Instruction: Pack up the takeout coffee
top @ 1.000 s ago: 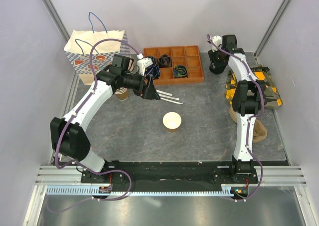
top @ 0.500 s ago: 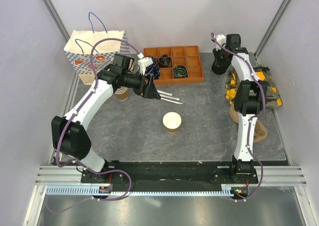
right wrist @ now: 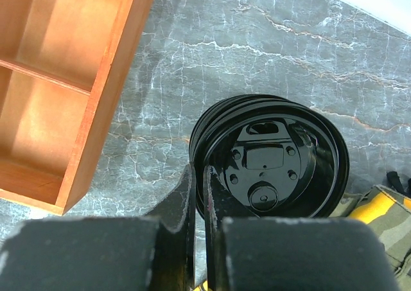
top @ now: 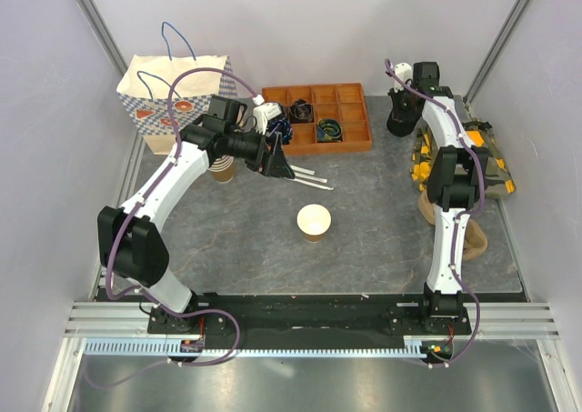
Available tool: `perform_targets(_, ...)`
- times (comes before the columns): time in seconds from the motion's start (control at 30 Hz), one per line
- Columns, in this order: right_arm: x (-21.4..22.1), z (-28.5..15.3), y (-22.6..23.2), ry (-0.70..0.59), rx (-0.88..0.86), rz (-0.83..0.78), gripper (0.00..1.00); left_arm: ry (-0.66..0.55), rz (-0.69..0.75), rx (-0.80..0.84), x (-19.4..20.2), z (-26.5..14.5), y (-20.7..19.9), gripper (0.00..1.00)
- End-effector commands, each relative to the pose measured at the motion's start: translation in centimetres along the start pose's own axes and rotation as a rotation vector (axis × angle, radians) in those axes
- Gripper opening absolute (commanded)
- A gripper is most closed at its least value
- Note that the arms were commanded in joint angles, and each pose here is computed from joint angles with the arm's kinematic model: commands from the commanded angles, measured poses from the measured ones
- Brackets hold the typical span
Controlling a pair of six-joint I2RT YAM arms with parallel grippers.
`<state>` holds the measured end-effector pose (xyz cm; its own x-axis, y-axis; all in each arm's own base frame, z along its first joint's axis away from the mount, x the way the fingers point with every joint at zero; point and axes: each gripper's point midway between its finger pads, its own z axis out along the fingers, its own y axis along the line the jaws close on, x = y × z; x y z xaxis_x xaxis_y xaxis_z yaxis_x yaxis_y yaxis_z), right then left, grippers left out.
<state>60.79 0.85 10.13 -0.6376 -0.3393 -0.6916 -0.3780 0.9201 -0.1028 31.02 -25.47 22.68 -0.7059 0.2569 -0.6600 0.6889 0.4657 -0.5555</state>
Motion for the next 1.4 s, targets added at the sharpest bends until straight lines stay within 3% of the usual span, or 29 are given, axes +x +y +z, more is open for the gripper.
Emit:
perform_targets(0.0, -3.4, -3.3, 0.0, -0.084, -0.002, -0.025, 0.00, -0.040, 0.017, 0.045, -1.8, -0.5, -1.2, 0.86)
perform_targets(0.6, -0.8, -3.7, 1.6, -0.009, -0.056, -0.002, 0.01, -0.043, 0.022, 0.049, -2.0, -0.6, -1.3, 0.85)
perform_targets(0.67, -1.1, -3.9, 1.6, -0.017, -0.058, 0.002, 0.10, -0.042, 0.023, 0.051, -2.0, -0.6, -1.4, 0.85)
perform_targets(0.8, -1.7, -4.5, 1.6, -0.032, -0.054, 0.003, 0.40, -0.042, 0.021, 0.049, -2.0, -0.6, -1.3, 0.85)
perform_targets(0.9, -2.0, -4.9, 1.2, -0.035, -0.038, -0.013, 0.45, -0.040, 0.019, 0.052, -2.0, -0.4, -1.3, 0.85)
perform_targets(1.07, -1.6, -4.9, 0.9, -0.017, -0.030, -0.034, 0.45, -0.040, 0.020, 0.057, -2.2, -0.4, -1.3, 0.85)
perform_targets(1.37, -1.0, -4.7, 0.7, 0.000, -0.027, -0.053, 0.31, -0.040, 0.018, 0.056, -2.2, -0.4, -1.2, 0.85)
